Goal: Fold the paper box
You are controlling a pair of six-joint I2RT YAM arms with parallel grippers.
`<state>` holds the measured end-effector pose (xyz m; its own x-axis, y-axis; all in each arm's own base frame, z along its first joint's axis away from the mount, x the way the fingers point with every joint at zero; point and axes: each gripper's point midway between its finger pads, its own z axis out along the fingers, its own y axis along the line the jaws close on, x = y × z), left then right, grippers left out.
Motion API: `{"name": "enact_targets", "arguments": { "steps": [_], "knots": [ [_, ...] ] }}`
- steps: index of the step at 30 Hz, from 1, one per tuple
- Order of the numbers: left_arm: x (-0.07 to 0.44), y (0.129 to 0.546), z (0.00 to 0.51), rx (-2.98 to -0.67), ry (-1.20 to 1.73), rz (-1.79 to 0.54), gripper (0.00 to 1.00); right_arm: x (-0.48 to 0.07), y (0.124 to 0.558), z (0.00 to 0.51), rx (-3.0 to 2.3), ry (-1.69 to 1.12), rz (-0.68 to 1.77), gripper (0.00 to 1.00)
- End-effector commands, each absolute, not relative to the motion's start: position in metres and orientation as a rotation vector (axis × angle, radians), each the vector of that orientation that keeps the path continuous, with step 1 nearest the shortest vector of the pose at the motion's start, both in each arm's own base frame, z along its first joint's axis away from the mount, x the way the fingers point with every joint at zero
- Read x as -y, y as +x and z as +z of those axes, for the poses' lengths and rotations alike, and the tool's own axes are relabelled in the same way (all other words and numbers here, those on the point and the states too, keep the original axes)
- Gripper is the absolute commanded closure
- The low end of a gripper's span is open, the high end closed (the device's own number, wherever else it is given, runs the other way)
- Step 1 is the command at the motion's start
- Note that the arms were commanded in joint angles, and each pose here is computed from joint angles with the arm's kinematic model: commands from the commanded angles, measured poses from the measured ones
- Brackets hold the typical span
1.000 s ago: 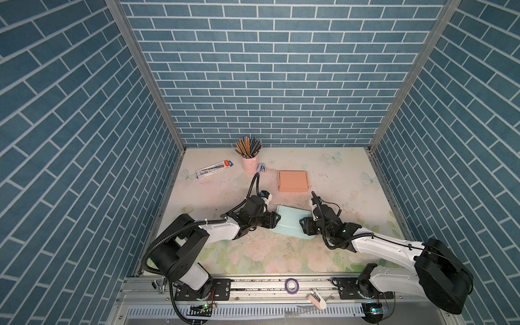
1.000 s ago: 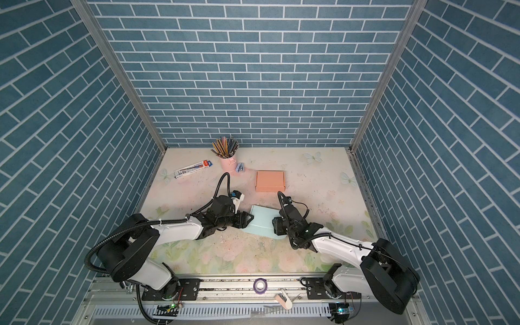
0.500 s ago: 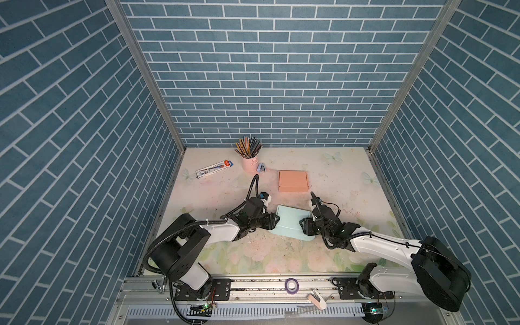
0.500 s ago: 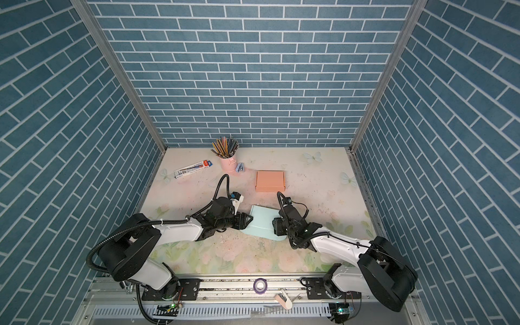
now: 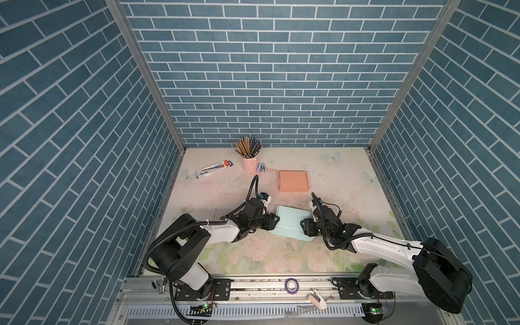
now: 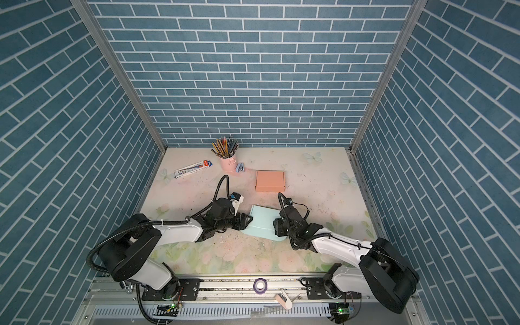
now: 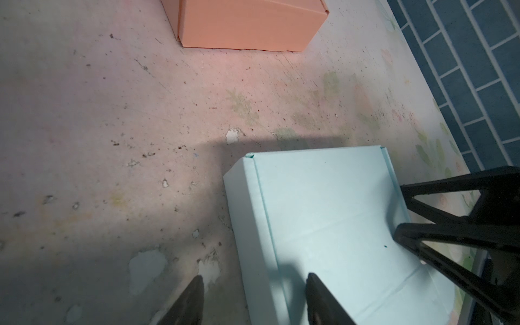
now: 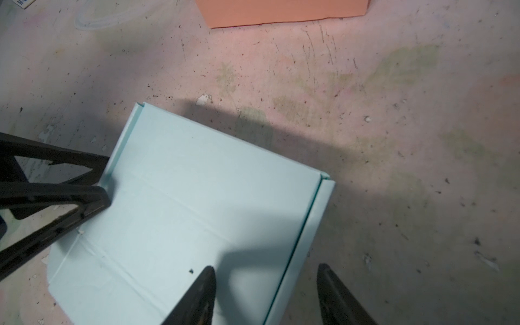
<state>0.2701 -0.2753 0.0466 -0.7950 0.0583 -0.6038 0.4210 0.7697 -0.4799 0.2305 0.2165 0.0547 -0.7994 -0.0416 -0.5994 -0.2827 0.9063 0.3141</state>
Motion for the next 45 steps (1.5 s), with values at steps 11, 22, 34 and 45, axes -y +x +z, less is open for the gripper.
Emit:
{"name": "enact_targets", "arguments": {
  "steps": [11, 22, 34, 45],
  "knots": [
    [0.264, 0.254, 0.031, -2.46, 0.364, -0.756, 0.44, -0.206, 0.225, 0.05, -2.483, -0.194, 0.503, 0.42],
    [0.264, 0.251, 0.047, -2.429, 0.369, -0.772, 0.46, -0.217, 0.236, 0.057, -2.458, -0.142, 0.65, 0.42],
    [0.264, 0.248, 0.054, -2.413, 0.369, -0.787, 0.5, -0.241, 0.245, 0.059, -2.467, -0.225, 0.708, 0.43],
    [0.259, 0.243, 0.052, -2.418, 0.355, -0.79, 0.53, -0.247, 0.256, 0.054, -2.488, -0.277, 0.651, 0.44]
  ]
}}
